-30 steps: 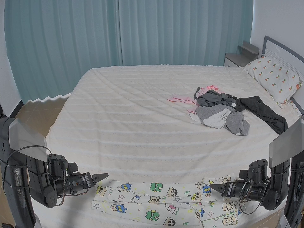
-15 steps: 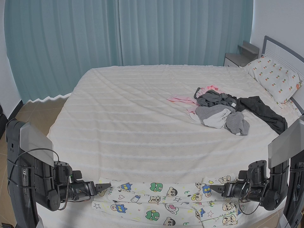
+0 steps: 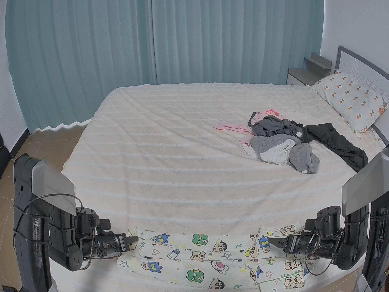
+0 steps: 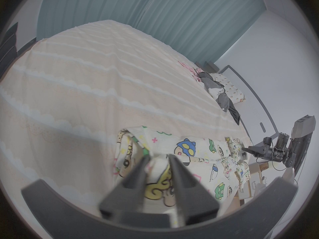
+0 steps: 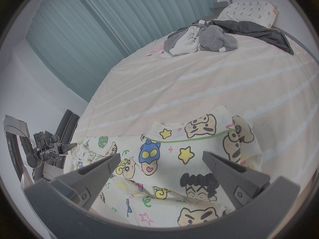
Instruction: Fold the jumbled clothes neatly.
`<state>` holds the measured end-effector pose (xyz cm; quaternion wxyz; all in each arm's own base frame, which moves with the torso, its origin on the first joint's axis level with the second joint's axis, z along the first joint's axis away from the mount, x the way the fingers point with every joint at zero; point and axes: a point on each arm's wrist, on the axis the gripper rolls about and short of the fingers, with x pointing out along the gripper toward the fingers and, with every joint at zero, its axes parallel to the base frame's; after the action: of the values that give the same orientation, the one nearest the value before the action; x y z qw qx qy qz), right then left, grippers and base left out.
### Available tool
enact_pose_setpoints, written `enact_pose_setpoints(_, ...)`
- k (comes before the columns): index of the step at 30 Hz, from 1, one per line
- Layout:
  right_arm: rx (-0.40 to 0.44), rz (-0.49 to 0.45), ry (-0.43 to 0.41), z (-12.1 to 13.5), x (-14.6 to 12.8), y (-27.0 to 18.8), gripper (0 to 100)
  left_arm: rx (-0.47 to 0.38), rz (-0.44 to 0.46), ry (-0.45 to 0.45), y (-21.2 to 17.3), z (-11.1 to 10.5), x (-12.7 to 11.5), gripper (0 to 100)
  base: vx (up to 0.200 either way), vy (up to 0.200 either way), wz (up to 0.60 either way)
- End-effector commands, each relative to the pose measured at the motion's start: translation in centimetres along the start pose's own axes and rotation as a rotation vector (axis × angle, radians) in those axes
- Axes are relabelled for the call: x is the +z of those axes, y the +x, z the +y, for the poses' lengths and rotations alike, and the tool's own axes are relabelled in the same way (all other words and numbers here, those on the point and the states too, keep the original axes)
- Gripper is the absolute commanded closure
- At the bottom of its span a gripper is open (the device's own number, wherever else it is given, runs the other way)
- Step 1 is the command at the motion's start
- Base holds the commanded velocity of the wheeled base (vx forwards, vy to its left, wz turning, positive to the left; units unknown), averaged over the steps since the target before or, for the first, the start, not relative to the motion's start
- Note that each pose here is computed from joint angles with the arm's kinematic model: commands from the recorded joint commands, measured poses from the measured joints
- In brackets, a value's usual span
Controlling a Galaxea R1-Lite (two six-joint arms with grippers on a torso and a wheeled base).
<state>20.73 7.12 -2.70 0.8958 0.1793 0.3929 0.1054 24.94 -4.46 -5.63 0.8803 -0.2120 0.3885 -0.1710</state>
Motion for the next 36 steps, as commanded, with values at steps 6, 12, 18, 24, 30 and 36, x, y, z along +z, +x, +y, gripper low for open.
enact_pose_setpoints(6, -0.018, 0.035, 0.003, -0.4, -0.7, 0.2, 0, -0.008, -0.057, 0.022, -0.5, -0.3, 0.9, 100, 0.000, 0.000, 0.00)
enact_pose_setpoints(12, -0.036, 0.075, 0.009, -0.9, -1.4, 1.1, 0, -0.029, -0.103, 0.042, -0.9, -1.0, 1.9, 100, 0.000, 0.000, 0.00)
enact_pose_setpoints(18, -0.046, 0.095, 0.016, -1.3, -1.8, 2.0, 0, -0.045, -0.140, 0.060, -1.2, -1.4, 2.7, 100, 0.000, 0.000, 0.00)
enact_pose_setpoints(24, -0.044, 0.095, 0.019, -1.4, -1.8, 2.2, 0, -0.060, -0.183, 0.078, -1.2, -1.8, 3.7, 100, 0.000, 0.000, 0.00)
enact_pose_setpoints(30, -0.046, 0.102, 0.020, -1.4, -1.9, 2.2, 0, -0.076, -0.224, 0.096, -0.8, -2.0, 4.7, 100, 0.000, 0.000, 0.00)
enact_pose_setpoints(36, -0.047, 0.105, 0.019, -1.4, -2.0, 2.2, 0, -0.089, -0.253, 0.109, -0.3, -2.2, 5.4, 100, 0.000, 0.000, 0.00)
